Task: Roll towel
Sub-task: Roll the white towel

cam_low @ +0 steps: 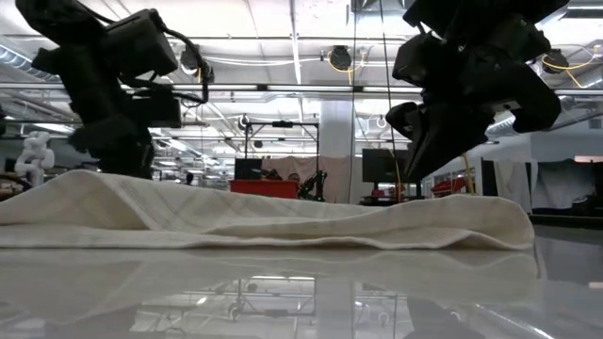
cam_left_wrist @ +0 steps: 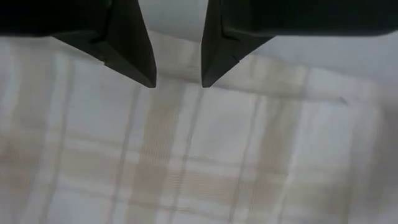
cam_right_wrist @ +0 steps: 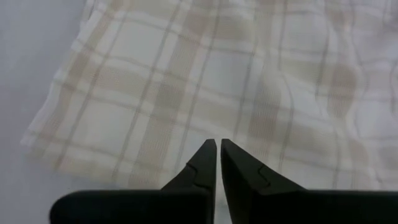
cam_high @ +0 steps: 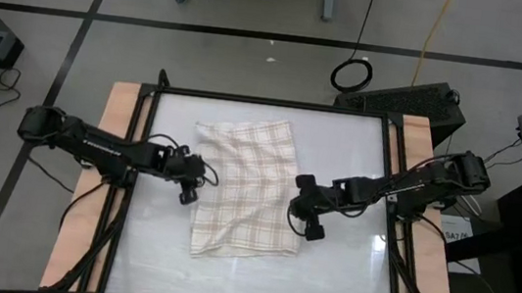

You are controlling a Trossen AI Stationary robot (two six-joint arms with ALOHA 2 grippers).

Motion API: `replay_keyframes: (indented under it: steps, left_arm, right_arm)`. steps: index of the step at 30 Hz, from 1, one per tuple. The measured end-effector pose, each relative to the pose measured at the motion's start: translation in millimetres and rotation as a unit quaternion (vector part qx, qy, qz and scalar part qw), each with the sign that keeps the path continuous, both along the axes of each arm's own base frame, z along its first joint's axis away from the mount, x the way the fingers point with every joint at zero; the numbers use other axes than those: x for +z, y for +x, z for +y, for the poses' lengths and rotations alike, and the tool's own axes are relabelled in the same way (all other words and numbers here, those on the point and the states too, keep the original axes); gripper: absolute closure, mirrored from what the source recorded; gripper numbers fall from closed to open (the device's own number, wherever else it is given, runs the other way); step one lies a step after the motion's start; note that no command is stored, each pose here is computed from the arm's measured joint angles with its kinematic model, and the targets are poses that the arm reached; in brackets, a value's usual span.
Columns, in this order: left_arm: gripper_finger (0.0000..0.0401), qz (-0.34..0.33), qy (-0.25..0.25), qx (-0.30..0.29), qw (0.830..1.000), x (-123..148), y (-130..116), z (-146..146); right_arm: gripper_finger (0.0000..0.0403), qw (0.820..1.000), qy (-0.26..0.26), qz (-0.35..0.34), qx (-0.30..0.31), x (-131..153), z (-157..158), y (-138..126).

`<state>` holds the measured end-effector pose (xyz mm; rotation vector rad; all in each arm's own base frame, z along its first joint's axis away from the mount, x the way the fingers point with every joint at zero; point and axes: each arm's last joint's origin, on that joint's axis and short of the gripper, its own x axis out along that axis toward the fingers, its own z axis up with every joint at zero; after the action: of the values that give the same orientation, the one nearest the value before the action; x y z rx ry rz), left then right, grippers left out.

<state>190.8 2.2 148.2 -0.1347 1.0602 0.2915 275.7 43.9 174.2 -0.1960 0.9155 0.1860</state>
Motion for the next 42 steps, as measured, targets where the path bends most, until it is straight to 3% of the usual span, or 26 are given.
replay_keyframes:
  steps: [4, 10, 19, 31, 37, 42]
  left_arm:
    - [0.0273, 0.024, 0.095, -0.103, 0.990, 0, 0, -6]
    - [0.0273, 0.039, 0.184, -0.212, 0.959, 2, 2, -11]
    - [0.0273, 0.057, 0.212, -0.264, 0.939, 2, 2, -11]
    - [0.0273, 0.137, 0.276, -0.423, 0.852, -17, 8, -12]
    - [0.0276, 0.126, 0.294, -0.430, 0.844, -20, 16, -12]
    - [0.0307, 0.127, 0.293, -0.430, 0.844, -20, 16, -12]
  right_arm:
    - [0.0387, 1.000, 0.002, 0.019, 0.002, -2, -4, -2]
    - [0.0387, 0.997, 0.002, -0.030, -0.077, -9, -29, 0]
    - [0.0387, 0.989, 0.025, -0.051, -0.139, -35, -51, -15]
    - [0.0387, 0.996, 0.039, -0.028, -0.077, -38, -39, -18]
    - [0.0387, 0.996, 0.038, -0.028, -0.074, -38, -39, -18]
    - [0.0387, 0.996, 0.038, -0.027, -0.075, -38, -39, -19]
